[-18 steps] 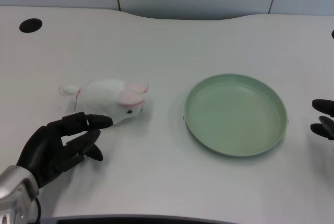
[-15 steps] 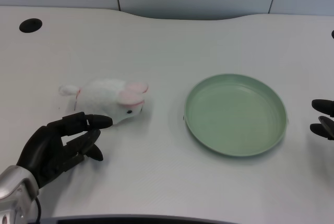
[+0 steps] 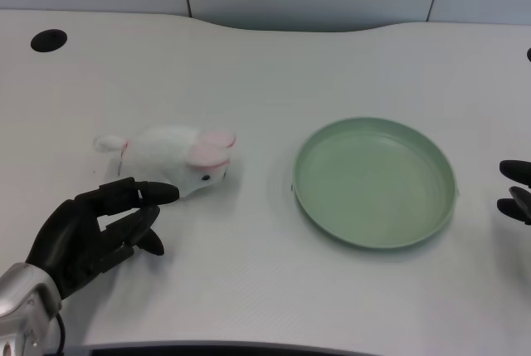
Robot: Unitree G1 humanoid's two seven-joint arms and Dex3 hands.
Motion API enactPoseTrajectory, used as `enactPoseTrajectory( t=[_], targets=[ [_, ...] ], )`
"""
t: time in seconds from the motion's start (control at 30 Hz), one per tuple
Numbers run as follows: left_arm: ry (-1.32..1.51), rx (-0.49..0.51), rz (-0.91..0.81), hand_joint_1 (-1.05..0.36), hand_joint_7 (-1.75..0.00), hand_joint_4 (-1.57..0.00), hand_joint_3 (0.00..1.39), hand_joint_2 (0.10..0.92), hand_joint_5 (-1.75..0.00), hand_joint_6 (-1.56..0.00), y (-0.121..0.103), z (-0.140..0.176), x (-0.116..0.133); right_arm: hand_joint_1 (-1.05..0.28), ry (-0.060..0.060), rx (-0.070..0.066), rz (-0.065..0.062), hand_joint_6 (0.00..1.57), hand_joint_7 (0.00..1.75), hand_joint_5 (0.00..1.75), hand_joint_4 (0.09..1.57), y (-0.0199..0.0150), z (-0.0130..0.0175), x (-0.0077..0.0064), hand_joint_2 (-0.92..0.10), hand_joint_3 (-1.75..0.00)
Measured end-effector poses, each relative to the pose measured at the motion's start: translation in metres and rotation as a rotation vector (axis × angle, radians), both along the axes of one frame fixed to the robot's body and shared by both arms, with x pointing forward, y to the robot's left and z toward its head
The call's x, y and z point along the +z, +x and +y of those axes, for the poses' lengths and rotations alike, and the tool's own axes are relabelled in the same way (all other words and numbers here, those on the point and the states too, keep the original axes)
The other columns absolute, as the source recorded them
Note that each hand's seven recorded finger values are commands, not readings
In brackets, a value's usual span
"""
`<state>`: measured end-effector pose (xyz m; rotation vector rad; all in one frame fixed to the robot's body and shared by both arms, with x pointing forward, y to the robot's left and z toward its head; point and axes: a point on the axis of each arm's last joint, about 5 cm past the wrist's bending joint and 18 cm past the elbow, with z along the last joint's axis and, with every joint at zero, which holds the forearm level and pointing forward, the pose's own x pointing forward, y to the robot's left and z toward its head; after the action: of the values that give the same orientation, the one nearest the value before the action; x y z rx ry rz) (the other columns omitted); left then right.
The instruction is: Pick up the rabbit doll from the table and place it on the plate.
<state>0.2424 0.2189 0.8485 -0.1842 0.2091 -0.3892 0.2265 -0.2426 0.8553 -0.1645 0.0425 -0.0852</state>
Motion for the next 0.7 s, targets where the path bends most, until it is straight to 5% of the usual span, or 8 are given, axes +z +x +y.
enactPoseTrajectory(
  t=[0.27,0.43,0.7],
  targets=[
    [0.004,-0.001,-0.006,-0.48,-0.61,-0.47,0.4,0.921,-1.69,-0.72,0.0,0.0,0.001,-0.42,-0.008,0.0,-0.007,0.98,0.0,0.0,1.05,-0.0002,0.0009,-0.0001,-0.92,-0.15],
    [0.053,-0.013,-0.157,-0.49,-0.61,-0.49,0.36,0.921,-1.68,-0.73,0.0,0.0,0.01,-0.43,-0.002,0.001,-0.006,0.98,0.0,0.0,1.05,-0.0022,0.0036,-0.0017,-0.92,-0.15],
    [0.113,-0.004,-0.397,-0.52,-0.58,-0.46,0.27,0.921,-1.68,-0.71,-0.002,-0.003,0.03,-0.42,0.0,0.001,-0.014,0.98,0.01,0.0,1.06,-0.0023,0.0051,-0.0001,-0.92,-0.13]
  ],
)
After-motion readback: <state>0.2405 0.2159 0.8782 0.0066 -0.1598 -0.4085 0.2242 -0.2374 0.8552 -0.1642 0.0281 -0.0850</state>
